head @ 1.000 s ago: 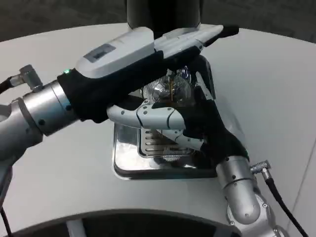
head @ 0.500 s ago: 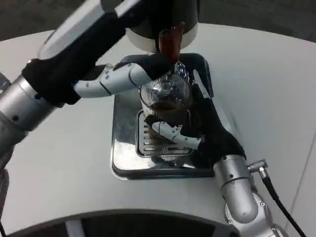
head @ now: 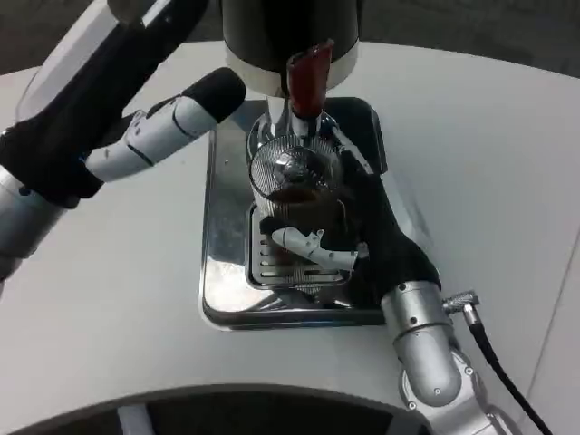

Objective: Grasp the cup under the faucet to collect the drink, then remove the cup.

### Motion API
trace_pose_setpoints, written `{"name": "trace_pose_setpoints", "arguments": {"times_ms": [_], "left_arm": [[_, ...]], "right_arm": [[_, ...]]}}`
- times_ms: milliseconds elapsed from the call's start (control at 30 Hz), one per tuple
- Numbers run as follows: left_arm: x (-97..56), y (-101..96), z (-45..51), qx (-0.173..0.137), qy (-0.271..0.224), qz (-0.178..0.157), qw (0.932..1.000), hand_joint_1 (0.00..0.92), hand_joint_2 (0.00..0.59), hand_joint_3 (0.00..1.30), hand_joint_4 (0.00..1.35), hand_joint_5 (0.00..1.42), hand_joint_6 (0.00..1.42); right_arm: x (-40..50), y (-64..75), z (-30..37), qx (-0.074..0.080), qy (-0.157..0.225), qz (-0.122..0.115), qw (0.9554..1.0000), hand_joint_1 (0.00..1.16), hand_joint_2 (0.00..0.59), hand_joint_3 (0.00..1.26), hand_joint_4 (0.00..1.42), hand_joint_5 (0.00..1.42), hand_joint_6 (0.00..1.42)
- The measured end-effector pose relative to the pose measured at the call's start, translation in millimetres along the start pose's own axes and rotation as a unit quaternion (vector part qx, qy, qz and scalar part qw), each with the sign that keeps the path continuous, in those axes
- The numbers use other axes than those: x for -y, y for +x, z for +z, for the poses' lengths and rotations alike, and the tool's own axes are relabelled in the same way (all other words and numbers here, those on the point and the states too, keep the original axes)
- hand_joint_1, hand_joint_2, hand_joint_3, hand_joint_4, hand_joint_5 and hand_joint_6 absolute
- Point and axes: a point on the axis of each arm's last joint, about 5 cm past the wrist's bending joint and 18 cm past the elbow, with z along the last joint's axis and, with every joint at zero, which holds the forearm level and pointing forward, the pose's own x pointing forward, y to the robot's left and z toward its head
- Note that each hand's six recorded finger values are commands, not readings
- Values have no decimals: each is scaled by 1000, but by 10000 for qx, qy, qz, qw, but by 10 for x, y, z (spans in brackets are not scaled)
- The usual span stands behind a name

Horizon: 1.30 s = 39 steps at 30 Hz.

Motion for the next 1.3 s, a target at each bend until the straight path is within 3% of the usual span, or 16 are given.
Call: {"name": "trace_pose_setpoints", "arguments": {"times_ms": [133, 167, 267, 600, 1000, 1133, 1300], "left_arm": [[-19, -56, 18, -75, -3, 61, 10000, 0, 210, 0, 0, 33, 9], [-21, -71, 16, -111, -8, 61, 9999, 0, 210, 0, 0, 33, 9], [-19, -98, 10, -217, -47, 64, 9997, 0, 210, 0, 0, 33, 9], [-14, -146, 11, -291, -174, 105, 9994, 0, 211, 0, 0, 33, 9], [-9, -356, 67, -624, -140, 49, 9979, 0, 202, 0, 0, 33, 9], [-26, -505, 95, -915, -93, 27, 9958, 0, 202, 0, 0, 27, 2], [30, -649, 135, -1176, -148, -171, 9928, 0, 202, 0, 0, 5, 0]], "right_arm": [[-47, 13, 5, 5, 76, -276, 9996, 965, 201, 328, 531, 504, 679], [-52, 12, 4, 8, 87, -332, 9994, 978, 202, 390, 597, 630, 835], [-85, 9, 12, 7, 127, -517, 9986, 1068, 192, 505, 677, 789, 1041], [-129, -47, 7, 20, 151, -921, 9956, 1103, 114, 637, 792, 935, 1266], [-90, -116, 11, 91, 152, -782, 9968, 1100, 103, 645, 815, 955, 1329], [-47, -124, 52, 210, 80, -583, 9980, 1100, 102, 660, 830, 955, 1334], [-7, -174, 53, 240, -8, -488, 9985, 1100, 102, 667, 841, 955, 1340]]}}
